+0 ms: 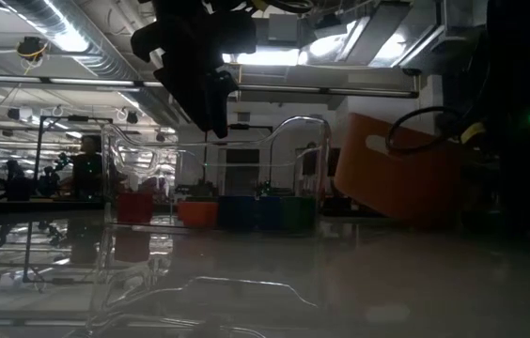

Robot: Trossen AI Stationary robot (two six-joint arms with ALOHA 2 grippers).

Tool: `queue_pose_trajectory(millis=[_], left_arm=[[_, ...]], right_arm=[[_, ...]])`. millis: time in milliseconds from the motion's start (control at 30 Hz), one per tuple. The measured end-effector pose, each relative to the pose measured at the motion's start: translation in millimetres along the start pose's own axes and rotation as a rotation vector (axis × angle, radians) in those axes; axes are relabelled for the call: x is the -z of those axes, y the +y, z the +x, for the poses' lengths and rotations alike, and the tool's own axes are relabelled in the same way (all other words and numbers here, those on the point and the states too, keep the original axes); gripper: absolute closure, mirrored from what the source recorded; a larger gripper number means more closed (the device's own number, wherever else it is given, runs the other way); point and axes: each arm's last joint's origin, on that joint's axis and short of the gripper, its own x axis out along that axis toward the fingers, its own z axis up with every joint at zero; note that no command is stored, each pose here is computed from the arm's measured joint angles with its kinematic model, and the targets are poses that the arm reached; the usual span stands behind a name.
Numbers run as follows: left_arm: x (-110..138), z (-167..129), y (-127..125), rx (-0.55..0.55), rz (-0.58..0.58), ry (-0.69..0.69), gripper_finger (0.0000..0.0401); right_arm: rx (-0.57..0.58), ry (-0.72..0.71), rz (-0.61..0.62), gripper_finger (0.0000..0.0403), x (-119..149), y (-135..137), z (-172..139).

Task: Sort blocks by size
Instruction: Put the big green game piece into the orange bin, then adjust the bins

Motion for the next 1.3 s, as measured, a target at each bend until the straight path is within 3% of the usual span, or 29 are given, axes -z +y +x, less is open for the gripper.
queue_pose_trajectory(millis=[300,600,867,1067,1300], left_arm=[[0.0,0.0,0.0,0.000,0.000,0.000,0.0176],[-0.1,-0.1,0.0,0.000,0.000,0.000,0.0176],[-2.3,-0.1,0.5,-0.006,0.016,-0.023,0.0176],[-19.2,-2.1,6.7,-0.051,0.011,-0.204,0.0176],[-37.4,-8.6,34.9,-0.154,-0.027,-0.451,0.0176]], right_arm=[[-0.019,0.015,-0.060,0.0348,-0.3,3.1,-2.8],[-0.087,-0.001,-0.176,0.0349,-7.1,17.3,-25.1],[-0.030,0.006,-0.218,0.0349,-15.2,17.4,-50.0],[0.023,0.013,-0.246,0.0349,-21.3,14.5,-77.2],[0.109,-0.127,-0.242,0.0349,-19.2,3.7,-101.4]])
